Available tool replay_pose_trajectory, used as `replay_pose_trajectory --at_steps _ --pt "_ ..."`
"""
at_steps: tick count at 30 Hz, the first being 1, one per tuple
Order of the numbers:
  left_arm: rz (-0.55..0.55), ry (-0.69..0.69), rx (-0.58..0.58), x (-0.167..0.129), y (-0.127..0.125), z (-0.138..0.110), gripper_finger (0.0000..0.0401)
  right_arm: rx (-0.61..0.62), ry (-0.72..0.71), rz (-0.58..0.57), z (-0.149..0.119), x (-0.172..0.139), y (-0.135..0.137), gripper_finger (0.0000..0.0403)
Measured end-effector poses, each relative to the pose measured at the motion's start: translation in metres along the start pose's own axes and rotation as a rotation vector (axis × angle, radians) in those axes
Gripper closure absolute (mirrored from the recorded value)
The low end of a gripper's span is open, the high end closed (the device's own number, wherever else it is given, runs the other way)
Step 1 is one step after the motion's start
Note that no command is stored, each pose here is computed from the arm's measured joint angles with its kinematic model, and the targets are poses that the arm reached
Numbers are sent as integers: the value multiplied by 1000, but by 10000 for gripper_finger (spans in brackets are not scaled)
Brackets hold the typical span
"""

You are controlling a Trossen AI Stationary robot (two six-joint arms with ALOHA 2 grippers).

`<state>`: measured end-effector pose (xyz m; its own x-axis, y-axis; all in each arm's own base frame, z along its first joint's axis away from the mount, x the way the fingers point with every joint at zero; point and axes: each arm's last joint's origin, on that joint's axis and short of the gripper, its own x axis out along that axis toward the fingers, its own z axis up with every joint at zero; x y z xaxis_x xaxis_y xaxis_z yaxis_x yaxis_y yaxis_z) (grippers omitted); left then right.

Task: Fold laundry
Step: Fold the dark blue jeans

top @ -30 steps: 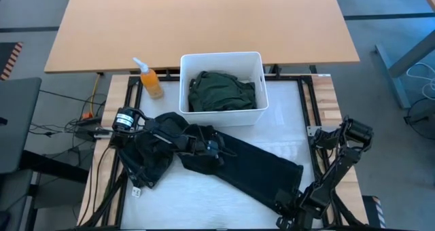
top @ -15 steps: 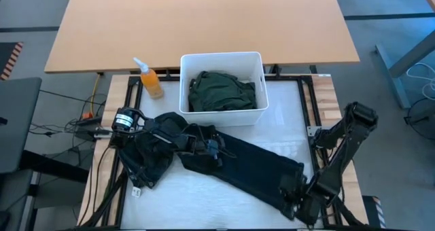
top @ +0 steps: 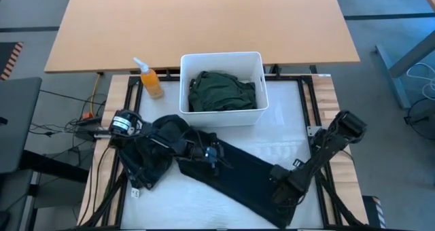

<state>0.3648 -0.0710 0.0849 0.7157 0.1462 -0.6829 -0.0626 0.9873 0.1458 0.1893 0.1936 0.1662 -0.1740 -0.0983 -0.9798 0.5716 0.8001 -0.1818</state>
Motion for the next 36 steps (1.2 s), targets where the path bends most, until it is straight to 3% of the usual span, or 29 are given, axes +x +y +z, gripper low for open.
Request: replay_pose_trajectory --at_steps 7,13,18,24,30,36 --pt "-30 18 13 -6 -17 -4 401 -50 38 24 -10 15 16 383" --pt "-46 18 28 -9 -26 -5 401 -29 -58 1 -31 14 14 382" --pt "-48 20 26 -9 -26 -5 401 87 -199 0 -36 -12 -2 382" --pt "-40 19 -13 -9 -26 -5 401 355 -140 187 -50 -35 -7 377" --pt "-36 -3 -7 -9 -26 -4 401 454 -85 331 -72 -41 -2 335" --pt "-39 -23 4 -9 -27 -3 401 510 -59 326 -76 -33 2 267"
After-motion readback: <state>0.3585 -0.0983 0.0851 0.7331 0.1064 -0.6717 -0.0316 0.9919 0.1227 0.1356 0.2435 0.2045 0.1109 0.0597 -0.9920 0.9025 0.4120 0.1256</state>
